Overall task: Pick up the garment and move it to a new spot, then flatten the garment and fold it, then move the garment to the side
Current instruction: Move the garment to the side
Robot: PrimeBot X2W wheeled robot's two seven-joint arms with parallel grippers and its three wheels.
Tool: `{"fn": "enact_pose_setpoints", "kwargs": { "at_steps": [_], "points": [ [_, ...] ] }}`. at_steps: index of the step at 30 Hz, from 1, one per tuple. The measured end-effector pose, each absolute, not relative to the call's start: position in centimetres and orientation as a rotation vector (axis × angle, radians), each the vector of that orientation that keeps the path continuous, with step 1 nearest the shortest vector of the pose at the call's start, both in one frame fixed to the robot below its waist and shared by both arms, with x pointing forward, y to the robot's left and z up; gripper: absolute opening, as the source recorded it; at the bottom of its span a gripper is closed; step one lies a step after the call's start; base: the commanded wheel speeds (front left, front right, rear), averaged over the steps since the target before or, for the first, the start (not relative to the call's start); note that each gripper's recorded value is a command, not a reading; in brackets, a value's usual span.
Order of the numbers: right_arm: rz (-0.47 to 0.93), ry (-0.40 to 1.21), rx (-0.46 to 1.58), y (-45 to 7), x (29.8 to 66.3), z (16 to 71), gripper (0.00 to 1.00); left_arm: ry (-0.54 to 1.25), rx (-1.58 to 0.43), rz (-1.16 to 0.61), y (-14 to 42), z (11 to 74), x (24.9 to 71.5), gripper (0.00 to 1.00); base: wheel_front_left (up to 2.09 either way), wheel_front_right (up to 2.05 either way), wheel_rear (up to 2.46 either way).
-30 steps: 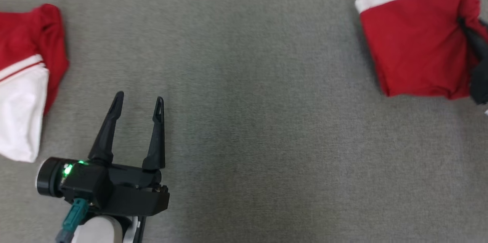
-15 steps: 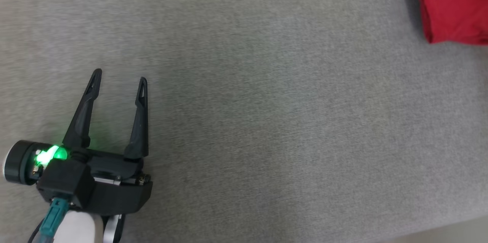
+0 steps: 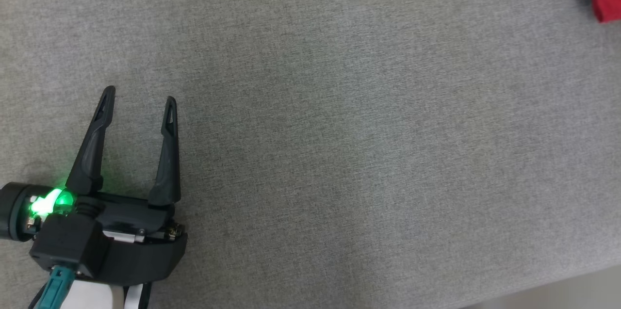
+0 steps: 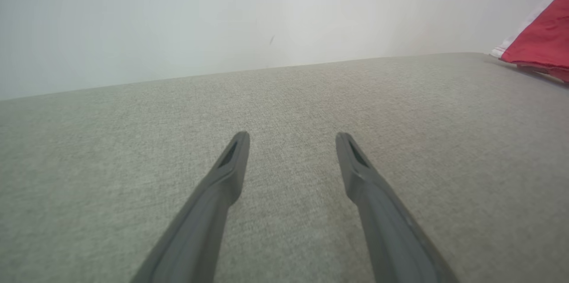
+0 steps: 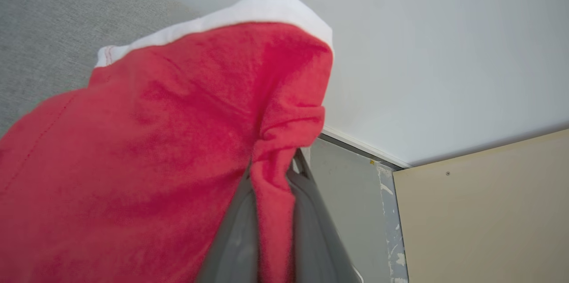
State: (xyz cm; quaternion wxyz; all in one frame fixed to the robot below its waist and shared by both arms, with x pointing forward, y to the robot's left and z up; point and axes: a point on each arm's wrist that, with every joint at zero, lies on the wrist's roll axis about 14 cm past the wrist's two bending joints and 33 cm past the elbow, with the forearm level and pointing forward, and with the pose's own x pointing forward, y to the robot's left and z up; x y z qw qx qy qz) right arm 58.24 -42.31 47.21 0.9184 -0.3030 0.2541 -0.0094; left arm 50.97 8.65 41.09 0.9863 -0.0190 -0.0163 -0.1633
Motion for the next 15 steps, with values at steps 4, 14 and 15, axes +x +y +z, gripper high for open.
{"fn": "enact_pose_setpoints", "kwargs": {
  "at_steps": [4,14,15],
  "points": [
    [-0.039,0.528,-0.622,-42.8,58.6,46.8,1.0,-0.034,-0.038,-0.32,8.8,41.1,51.0,1.0,0.0,0.0,0.0],
    [-0.006,0.284,-0.603,-40.6,60.0,51.7,1.0,-0.034,-0.048,-0.277,9.7,42.6,50.1,1.0,0.0,0.0,0.0],
    [-0.006,0.284,-0.603,-40.6,60.0,51.7,1.0,-0.034,-0.048,-0.277,9.7,42.6,50.1,1.0,0.0,0.0,0.0]
  ]
}}
